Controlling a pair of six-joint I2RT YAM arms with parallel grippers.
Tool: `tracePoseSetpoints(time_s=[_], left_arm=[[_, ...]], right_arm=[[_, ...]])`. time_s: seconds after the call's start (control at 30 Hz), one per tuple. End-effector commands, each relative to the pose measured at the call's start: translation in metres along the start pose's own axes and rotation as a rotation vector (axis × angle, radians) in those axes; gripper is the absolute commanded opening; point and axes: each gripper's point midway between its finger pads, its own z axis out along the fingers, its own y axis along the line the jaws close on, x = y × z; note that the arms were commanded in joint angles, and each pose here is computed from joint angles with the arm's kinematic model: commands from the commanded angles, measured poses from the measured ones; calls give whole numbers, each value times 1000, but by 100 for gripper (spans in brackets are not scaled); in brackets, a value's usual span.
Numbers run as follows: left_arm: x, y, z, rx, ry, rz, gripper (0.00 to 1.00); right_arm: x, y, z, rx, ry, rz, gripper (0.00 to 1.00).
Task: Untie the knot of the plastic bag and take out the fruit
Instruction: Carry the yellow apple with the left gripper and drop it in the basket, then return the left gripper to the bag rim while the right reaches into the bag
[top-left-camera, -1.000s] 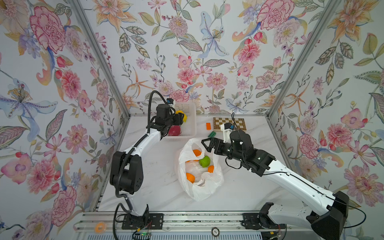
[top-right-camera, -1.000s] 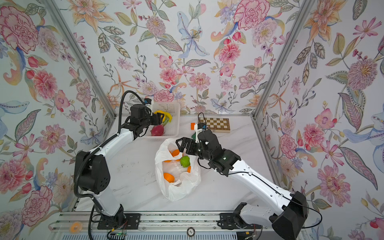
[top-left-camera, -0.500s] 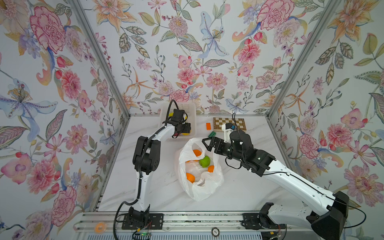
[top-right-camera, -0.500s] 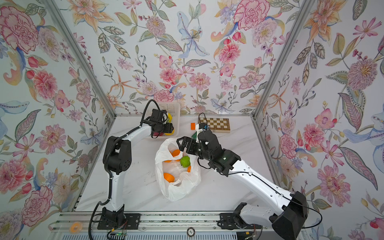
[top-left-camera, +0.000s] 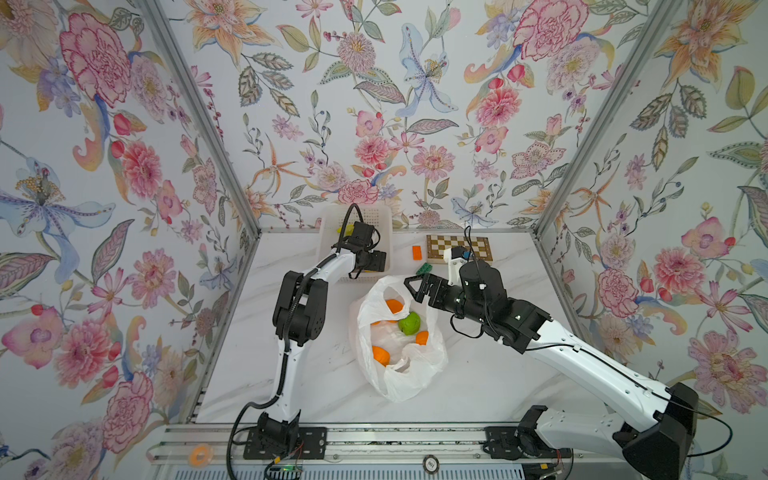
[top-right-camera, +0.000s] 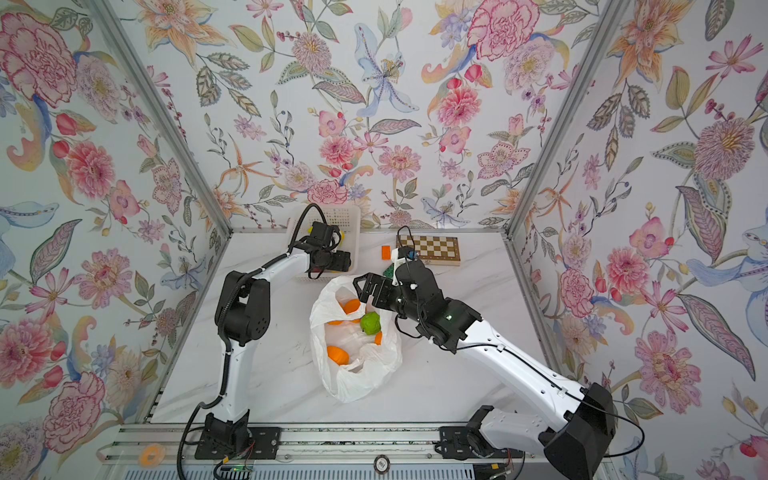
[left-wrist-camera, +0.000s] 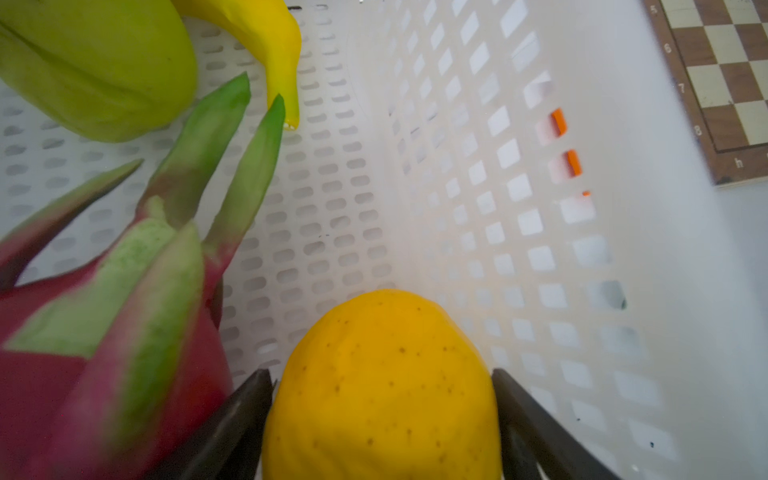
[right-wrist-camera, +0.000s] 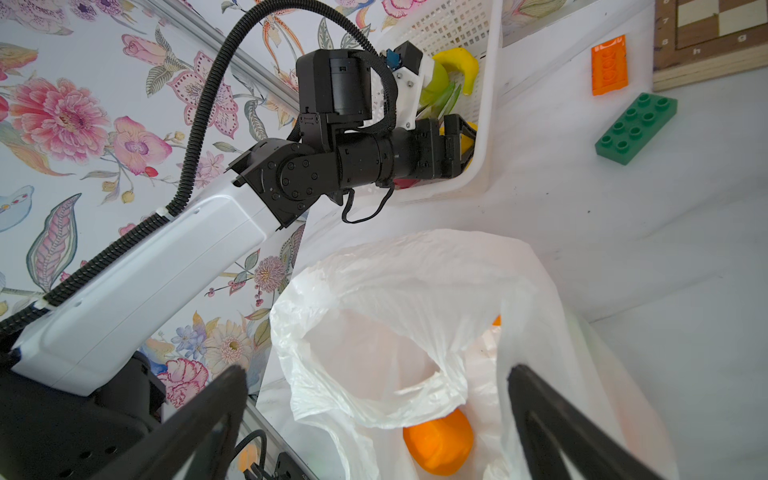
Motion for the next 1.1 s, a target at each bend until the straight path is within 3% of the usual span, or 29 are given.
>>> tracePoseSetpoints(time_s=[0.0,0.2,0.37,0.57,0.77,1.07], left_arm=[[-31,0,-40,-15,-94,25,89],[-48,0,-84,-29,-165,33,89],[-61,-5,-140,-12,-259,20,87],[-57,-13,-215,45,-387,-35,83],[-27,-23,-284,135,-493,-83,80],[55,-33,-316,93,-427,-58,77]], right_arm=[[-2,3,-9,0,-8,-10,99],[-4,7,-13,-13,-13,-12,99],[-2,10,-17,-31,-17,-25,99],[17,24,-14,-69,33,-115,90],[47,34,-8,-81,95,-231,80],[92,19,10,-65,186,-282,62]])
